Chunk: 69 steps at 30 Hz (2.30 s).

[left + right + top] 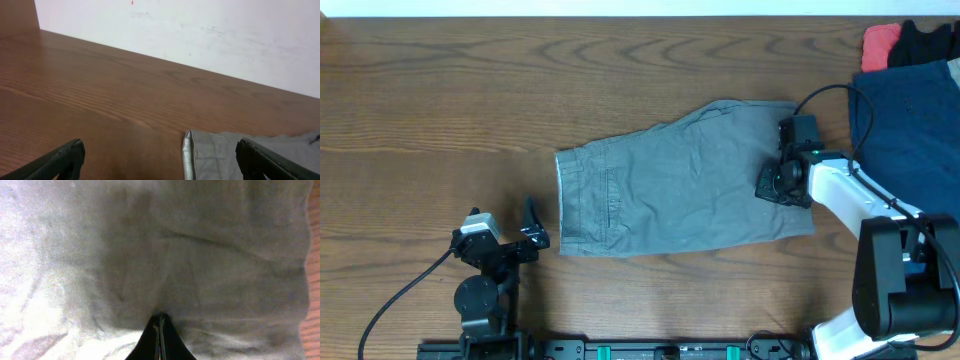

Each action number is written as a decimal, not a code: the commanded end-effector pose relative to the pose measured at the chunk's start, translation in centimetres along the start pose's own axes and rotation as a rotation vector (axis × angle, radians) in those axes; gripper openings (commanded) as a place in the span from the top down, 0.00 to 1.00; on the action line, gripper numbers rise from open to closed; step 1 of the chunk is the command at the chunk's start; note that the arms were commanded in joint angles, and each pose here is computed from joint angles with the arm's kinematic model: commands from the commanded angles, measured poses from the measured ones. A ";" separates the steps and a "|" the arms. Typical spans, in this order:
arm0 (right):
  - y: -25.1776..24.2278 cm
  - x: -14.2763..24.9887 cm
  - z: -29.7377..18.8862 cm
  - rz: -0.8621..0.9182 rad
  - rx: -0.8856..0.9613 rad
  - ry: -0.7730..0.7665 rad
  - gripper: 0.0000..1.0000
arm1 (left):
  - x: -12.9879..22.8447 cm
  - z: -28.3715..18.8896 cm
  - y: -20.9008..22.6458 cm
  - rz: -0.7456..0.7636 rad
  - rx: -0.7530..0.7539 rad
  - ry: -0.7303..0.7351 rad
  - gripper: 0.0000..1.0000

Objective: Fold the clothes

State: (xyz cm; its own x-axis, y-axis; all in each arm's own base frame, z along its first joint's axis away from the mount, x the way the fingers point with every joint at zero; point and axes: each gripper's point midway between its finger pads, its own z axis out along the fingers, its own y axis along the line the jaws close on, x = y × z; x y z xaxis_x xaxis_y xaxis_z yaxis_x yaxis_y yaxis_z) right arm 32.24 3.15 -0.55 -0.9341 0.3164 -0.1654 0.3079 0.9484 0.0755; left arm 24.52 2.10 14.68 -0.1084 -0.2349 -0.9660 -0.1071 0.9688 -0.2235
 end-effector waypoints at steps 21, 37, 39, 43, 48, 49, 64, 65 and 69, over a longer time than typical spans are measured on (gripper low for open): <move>-4.7 5.0 -1.2 0.132 0.139 0.233 0.99 | 1.6 0.1 0.1 -0.005 0.005 0.052 0.02; -4.4 1.8 -6.7 0.077 0.044 0.125 0.30 | 1.6 0.1 0.1 -0.005 0.004 0.052 0.02; -3.8 1.5 -7.5 0.073 0.014 0.124 0.28 | 1.6 0.1 0.1 -0.005 0.005 0.052 0.02; -2.1 0.5 -10.6 0.052 -0.080 0.113 0.01 | 1.6 0.1 0.1 -0.005 0.004 0.052 0.02; -2.7 -5.0 -15.4 0.066 -0.095 -0.084 0.01 | 1.6 0.1 0.1 -0.005 0.004 0.052 0.02; -3.2 -6.1 -16.0 0.078 -0.080 -0.128 0.01 | 1.6 0.1 0.1 -0.005 0.004 0.052 0.02; -4.8 -7.5 -16.8 0.135 -0.059 -0.177 0.01 | 1.6 0.1 0.1 -0.005 0.004 0.052 0.02; -4.9 -7.6 -16.8 0.135 -0.059 -0.177 0.01 | 1.6 0.1 0.1 -0.005 0.004 0.052 0.02; -4.8 -7.5 -16.8 0.135 -0.059 -0.177 0.01 | 1.5 0.1 -0.9 -0.058 0.060 0.054 0.02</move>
State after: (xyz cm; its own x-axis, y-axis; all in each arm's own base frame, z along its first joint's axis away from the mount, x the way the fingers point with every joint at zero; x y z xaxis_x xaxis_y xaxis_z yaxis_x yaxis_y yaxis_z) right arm 34.78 -4.00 16.71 -0.8375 0.4476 -0.3134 0.4124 0.8941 0.1750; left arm 24.53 2.03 14.73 -0.1070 -0.2392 -0.9651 -0.1035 0.9680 -0.2284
